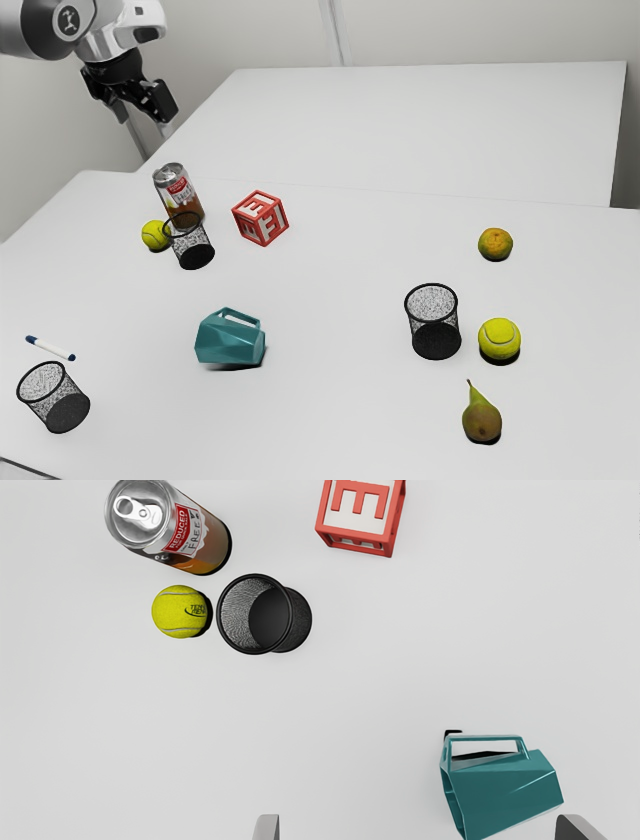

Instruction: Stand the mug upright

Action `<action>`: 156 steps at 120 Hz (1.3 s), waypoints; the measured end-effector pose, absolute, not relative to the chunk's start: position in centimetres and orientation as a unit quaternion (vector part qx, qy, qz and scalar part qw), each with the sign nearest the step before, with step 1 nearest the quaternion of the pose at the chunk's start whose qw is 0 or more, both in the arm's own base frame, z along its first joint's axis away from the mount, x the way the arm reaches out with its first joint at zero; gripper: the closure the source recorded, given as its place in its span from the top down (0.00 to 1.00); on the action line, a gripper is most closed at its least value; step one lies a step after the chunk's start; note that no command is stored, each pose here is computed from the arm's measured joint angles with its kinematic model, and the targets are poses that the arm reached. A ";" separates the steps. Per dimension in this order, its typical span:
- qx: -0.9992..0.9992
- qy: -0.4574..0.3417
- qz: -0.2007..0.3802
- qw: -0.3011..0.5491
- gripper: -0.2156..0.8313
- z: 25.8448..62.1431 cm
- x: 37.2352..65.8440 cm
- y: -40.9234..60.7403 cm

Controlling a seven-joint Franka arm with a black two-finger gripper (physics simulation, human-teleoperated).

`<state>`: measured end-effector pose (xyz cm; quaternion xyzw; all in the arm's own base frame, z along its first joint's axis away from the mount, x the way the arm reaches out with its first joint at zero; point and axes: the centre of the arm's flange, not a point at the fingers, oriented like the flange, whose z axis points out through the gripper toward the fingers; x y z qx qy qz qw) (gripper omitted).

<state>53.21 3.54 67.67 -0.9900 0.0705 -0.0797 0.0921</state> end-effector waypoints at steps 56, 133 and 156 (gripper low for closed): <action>-0.997 0.055 -0.052 0.034 0.79 63.2 52.7 4.6; -0.941 -0.166 0.150 -0.253 0.79 38.1 47.4 12.2; -0.928 -0.181 0.166 -0.280 0.79 34.3 48.2 11.9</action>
